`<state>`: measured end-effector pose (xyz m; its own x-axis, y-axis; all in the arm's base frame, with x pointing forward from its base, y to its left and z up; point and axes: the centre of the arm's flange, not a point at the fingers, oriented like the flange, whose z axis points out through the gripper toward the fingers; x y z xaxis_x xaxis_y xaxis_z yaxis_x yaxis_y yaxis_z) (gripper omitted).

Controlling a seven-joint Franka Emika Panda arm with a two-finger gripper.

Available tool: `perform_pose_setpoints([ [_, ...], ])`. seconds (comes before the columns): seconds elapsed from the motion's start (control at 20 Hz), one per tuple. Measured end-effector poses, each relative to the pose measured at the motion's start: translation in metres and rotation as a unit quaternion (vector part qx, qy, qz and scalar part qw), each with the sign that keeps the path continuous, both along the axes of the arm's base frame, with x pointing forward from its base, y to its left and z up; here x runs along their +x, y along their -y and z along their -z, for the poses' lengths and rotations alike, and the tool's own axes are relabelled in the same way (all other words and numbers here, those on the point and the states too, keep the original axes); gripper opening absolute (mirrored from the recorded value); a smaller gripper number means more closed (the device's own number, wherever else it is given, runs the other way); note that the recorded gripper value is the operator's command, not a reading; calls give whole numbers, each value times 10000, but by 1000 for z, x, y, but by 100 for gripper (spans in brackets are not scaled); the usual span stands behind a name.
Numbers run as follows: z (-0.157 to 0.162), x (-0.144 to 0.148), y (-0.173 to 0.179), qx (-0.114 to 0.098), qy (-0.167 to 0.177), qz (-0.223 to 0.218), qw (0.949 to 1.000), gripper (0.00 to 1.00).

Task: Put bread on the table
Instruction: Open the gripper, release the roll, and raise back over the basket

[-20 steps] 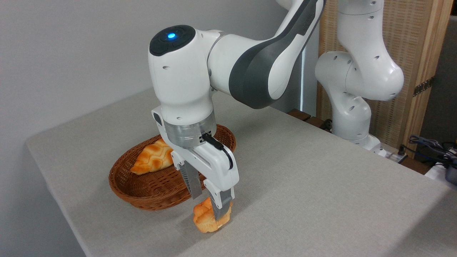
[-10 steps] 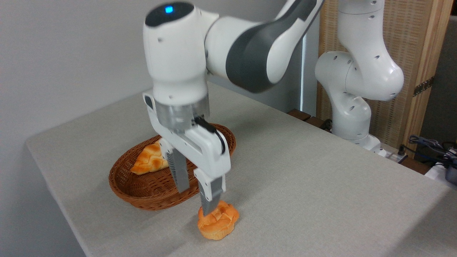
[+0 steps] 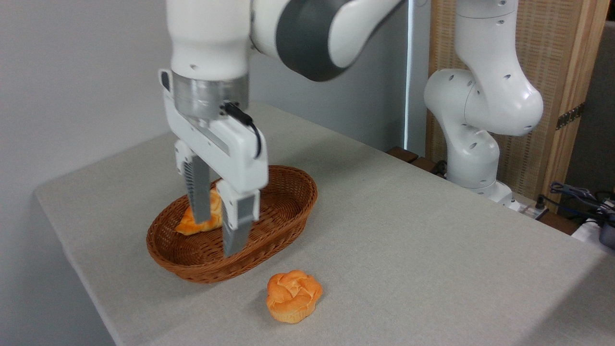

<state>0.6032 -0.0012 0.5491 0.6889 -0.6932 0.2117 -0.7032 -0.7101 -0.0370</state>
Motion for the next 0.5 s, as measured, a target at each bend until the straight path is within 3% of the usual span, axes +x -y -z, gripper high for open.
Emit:
perform_pose_setpoints([
  [0.1, 0, 0, 21, -37, -28, -56, 10000, 100],
  [0.35, 4, -1, 47, 363, -66, -111, 9993, 100],
  [0.5, 5, 0, 51, 457, -75, -98, 9989, 100],
])
